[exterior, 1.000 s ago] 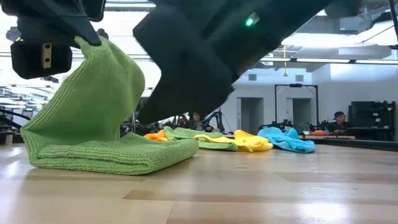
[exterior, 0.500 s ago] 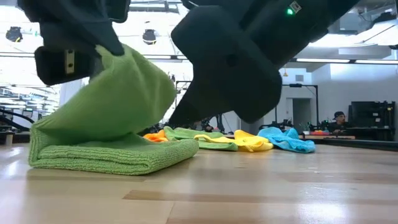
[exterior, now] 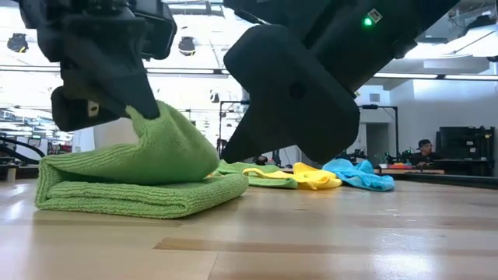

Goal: Fold microfiber towels
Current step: Fold the right green microfiber towel

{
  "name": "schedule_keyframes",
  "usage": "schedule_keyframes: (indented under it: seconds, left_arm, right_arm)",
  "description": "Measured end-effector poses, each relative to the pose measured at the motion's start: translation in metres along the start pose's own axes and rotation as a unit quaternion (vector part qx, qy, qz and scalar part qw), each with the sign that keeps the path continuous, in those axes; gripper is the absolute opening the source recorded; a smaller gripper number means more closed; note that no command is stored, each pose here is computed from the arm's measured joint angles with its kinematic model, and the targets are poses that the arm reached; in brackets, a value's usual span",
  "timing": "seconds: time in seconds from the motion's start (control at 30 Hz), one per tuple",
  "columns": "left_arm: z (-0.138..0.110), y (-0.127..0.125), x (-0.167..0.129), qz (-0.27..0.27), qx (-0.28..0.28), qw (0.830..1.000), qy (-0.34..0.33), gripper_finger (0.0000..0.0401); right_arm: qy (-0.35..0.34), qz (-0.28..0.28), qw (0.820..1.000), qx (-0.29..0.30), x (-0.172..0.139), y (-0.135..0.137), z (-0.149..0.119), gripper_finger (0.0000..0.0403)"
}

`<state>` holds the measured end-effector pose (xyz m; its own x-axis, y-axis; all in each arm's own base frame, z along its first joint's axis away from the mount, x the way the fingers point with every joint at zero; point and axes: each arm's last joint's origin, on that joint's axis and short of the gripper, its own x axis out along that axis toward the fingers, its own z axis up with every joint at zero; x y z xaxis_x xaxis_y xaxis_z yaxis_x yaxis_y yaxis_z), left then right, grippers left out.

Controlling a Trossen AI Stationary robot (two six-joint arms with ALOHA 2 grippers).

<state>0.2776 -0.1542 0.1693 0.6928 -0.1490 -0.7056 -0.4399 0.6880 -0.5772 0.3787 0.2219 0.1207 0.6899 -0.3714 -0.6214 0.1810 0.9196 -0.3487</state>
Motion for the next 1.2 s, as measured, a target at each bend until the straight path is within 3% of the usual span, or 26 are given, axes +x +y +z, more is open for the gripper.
schedule_keyframes:
  seconds: [0.37,0.73,1.03,1.2]
  left_arm:
    - [0.002,-0.005,0.000,-0.025,0.018,0.999,-0.009,0.0030]
    - [0.002,-0.005,0.000,-0.023,0.032,0.999,-0.016,0.0109]
    - [-0.007,-0.008,-0.003,-0.043,0.050,0.997,0.034,0.0148]
    - [-0.019,-0.005,-0.005,-0.006,0.076,0.997,0.032,0.0149]
  right_arm:
    - [-0.001,0.002,1.000,-0.004,-0.003,0.002,-0.001,0.0056]
    - [-0.014,-0.012,1.000,-0.013,-0.011,0.008,-0.003,0.0056]
    - [-0.057,-0.025,0.998,-0.006,-0.030,-0.002,0.018,0.0056]
    - [-0.115,0.018,0.993,-0.005,-0.017,0.005,0.032,0.0056]
